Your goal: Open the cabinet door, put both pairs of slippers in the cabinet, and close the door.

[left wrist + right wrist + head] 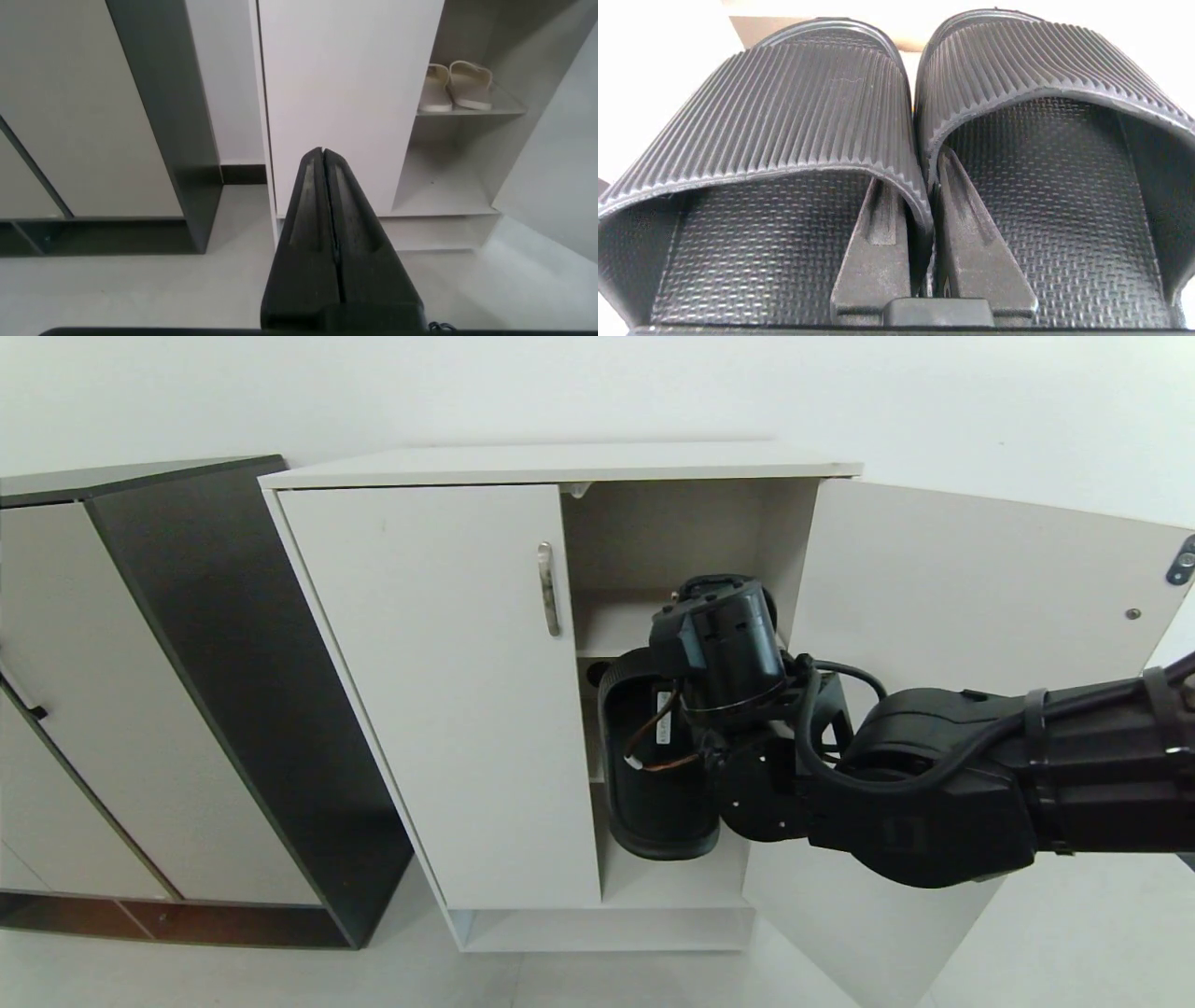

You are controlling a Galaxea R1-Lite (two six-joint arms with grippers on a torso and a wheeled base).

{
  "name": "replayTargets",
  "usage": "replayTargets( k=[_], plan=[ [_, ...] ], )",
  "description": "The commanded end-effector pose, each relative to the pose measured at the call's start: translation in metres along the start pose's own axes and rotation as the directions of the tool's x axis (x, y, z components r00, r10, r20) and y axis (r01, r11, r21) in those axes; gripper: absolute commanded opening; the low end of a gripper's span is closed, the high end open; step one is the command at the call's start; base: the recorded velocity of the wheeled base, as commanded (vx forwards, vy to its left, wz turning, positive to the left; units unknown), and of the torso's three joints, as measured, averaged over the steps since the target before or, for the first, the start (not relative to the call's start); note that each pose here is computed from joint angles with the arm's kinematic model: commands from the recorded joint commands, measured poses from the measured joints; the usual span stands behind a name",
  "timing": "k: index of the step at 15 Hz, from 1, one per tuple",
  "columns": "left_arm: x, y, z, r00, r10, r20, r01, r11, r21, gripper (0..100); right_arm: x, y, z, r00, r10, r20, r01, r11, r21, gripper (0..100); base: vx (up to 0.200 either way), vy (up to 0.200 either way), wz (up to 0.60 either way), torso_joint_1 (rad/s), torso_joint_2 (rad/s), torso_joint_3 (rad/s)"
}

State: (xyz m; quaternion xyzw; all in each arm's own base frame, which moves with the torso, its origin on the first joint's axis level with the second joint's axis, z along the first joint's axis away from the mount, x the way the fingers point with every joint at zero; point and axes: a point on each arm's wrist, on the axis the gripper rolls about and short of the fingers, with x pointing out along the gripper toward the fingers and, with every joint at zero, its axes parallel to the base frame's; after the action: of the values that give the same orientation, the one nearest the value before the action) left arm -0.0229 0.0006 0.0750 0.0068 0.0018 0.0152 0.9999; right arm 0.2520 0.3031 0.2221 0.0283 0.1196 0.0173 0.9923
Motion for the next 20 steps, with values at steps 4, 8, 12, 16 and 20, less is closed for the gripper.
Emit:
replayTargets(
  k=[4, 8, 12, 16, 20],
  plan=[
    [0.000, 0.000, 0.000, 1.000, 0.000, -0.001, 0.000, 1.000, 0.000, 0, 0.006, 0.001, -0.005, 1.000, -0.007, -0.002, 0.007, 1.000, -0.001, 0, 0.200, 0.000, 0.00, -0.001, 0.00, 0.004],
    [0.000, 0.000, 0.000, 1.000, 0.000, -0.001, 0.000, 1.000, 0.000, 0, 0.006, 0.001, -0.003, 1.000, -0.007, 0.005, 0.007, 1.000, 0.006, 0, 0.200, 0.000, 0.00, 0.002, 0.01, 0.005],
    [0.000, 0.000, 0.000, 1.000, 0.000, -0.001, 0.000, 1.000, 0.000, 0, 0.007, 0.002, -0.007, 1.000, -0.010, -0.004, 0.010, 1.000, -0.007, 0, 0.200, 0.000, 0.00, 0.002, 0.00, 0.001],
    [0.000, 0.000, 0.000, 1.000, 0.000, -0.001, 0.000, 1.000, 0.000, 0, 0.013, 0.004, -0.018, 1.000, -0.018, -0.022, 0.017, 0.999, -0.030, 0, 0.100, 0.000, 0.00, 0.001, 0.00, 0.000],
    [0.000, 0.000, 0.000, 1.000, 0.000, -0.001, 0.000, 1.000, 0.000, 0, 0.018, 0.008, -0.026, 1.000, -0.015, -0.018, 0.014, 0.999, -0.051, 0, 0.000, 0.000, 0.00, 0.000, 0.00, 0.000]
  ],
)
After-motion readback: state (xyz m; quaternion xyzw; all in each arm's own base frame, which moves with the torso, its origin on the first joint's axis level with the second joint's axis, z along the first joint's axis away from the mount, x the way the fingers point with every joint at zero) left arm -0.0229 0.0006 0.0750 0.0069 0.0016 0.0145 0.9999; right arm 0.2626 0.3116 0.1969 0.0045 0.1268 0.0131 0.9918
